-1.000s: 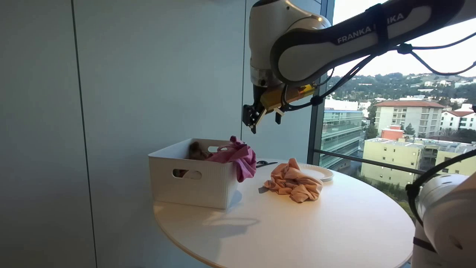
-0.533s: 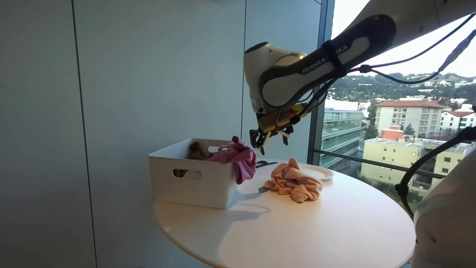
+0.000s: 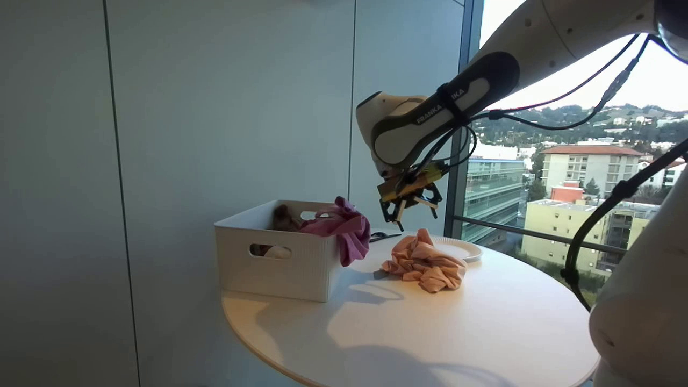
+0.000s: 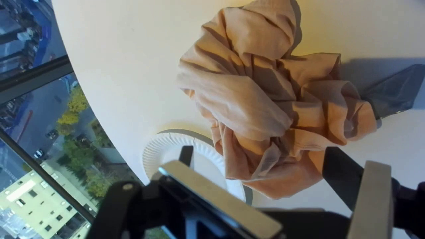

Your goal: Put the clothing into the basket

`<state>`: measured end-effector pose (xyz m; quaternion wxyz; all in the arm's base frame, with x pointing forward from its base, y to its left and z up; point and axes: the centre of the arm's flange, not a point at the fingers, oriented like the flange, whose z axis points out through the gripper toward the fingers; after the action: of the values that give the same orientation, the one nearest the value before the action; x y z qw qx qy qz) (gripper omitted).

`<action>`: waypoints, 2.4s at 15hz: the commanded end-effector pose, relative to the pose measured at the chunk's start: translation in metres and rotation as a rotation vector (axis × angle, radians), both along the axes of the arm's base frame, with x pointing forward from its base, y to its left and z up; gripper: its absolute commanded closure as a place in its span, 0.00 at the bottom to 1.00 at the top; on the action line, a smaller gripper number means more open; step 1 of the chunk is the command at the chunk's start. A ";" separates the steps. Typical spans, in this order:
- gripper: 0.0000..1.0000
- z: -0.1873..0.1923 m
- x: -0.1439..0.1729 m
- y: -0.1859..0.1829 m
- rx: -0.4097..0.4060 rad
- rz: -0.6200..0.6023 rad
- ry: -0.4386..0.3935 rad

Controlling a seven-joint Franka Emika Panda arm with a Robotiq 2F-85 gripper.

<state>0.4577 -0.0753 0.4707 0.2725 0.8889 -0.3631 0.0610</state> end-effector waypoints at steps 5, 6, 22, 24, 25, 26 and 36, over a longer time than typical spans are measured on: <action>0.00 -0.054 -0.013 -0.034 0.064 -0.140 -0.002; 0.00 -0.062 -0.016 -0.036 0.061 -0.139 -0.002; 0.89 0.000 -0.041 0.019 -0.248 0.011 -0.150; 0.87 0.021 -0.043 0.024 -0.297 0.033 -0.179; 0.84 0.026 -0.041 0.023 -0.297 0.027 -0.173; 0.62 0.021 -0.035 0.014 -0.268 0.027 -0.171; 0.00 -0.029 0.015 -0.046 -0.124 0.084 -0.134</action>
<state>0.4460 -0.1067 0.4414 0.3142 0.8668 -0.3557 0.1533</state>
